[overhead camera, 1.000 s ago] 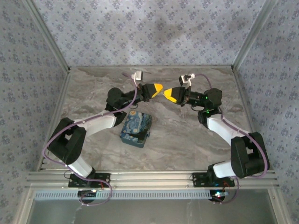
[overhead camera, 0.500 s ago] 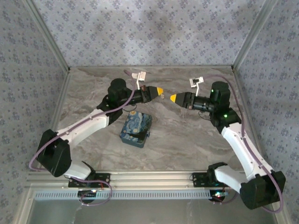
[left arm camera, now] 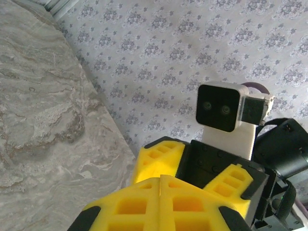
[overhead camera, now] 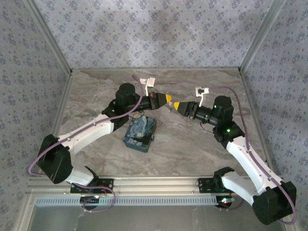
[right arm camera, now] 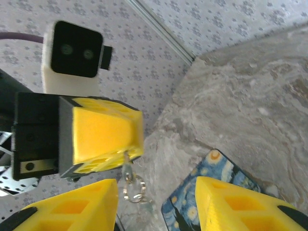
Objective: Unlock the padlock with the key
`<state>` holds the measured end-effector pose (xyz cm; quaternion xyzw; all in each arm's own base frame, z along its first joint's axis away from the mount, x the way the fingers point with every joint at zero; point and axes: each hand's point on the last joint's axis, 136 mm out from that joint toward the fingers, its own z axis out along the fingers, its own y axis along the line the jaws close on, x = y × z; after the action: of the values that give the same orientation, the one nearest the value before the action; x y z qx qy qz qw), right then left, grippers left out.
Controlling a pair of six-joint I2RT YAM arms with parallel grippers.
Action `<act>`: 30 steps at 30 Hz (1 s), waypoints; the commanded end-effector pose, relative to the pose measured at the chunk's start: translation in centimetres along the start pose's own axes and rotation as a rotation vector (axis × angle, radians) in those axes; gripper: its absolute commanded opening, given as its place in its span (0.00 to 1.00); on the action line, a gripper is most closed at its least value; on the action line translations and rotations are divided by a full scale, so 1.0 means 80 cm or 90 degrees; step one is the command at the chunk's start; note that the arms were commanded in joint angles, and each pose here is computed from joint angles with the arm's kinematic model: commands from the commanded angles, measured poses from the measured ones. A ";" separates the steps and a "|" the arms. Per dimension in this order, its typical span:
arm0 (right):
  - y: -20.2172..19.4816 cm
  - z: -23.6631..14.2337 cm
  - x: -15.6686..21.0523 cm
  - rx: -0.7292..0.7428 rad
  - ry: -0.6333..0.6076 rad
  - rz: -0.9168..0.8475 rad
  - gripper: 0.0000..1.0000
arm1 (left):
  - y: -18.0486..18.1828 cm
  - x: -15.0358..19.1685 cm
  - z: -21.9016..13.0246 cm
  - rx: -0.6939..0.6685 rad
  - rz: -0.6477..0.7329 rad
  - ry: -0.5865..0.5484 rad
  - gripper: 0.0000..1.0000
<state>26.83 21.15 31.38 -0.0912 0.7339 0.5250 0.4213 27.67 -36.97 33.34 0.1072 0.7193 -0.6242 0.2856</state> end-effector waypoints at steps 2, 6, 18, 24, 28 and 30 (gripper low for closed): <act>0.023 0.001 -0.015 -0.040 -0.047 -0.024 0.49 | -0.007 -0.004 0.004 0.024 -0.001 -0.017 0.00; 0.028 0.007 -0.015 -0.049 -0.051 -0.026 0.48 | -0.011 -0.006 0.003 0.039 -0.006 -0.023 0.00; 0.036 0.023 -0.015 -0.066 -0.046 -0.028 0.41 | -0.016 -0.006 0.001 0.054 -0.012 -0.032 0.00; 0.036 0.025 -0.014 -0.069 -0.049 -0.023 0.31 | -0.018 -0.008 -0.001 0.061 -0.016 -0.041 0.00; 0.033 0.027 -0.011 -0.062 -0.044 -0.018 0.34 | -0.018 -0.010 -0.003 0.061 -0.016 -0.048 0.00; 0.031 0.027 -0.009 -0.060 -0.041 -0.015 0.37 | -0.018 -0.010 -0.003 0.062 -0.017 -0.050 0.00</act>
<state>26.94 23.74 32.82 -0.1020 0.7007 0.5543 0.4375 27.75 -36.82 33.91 0.0845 0.6939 -0.6546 0.2878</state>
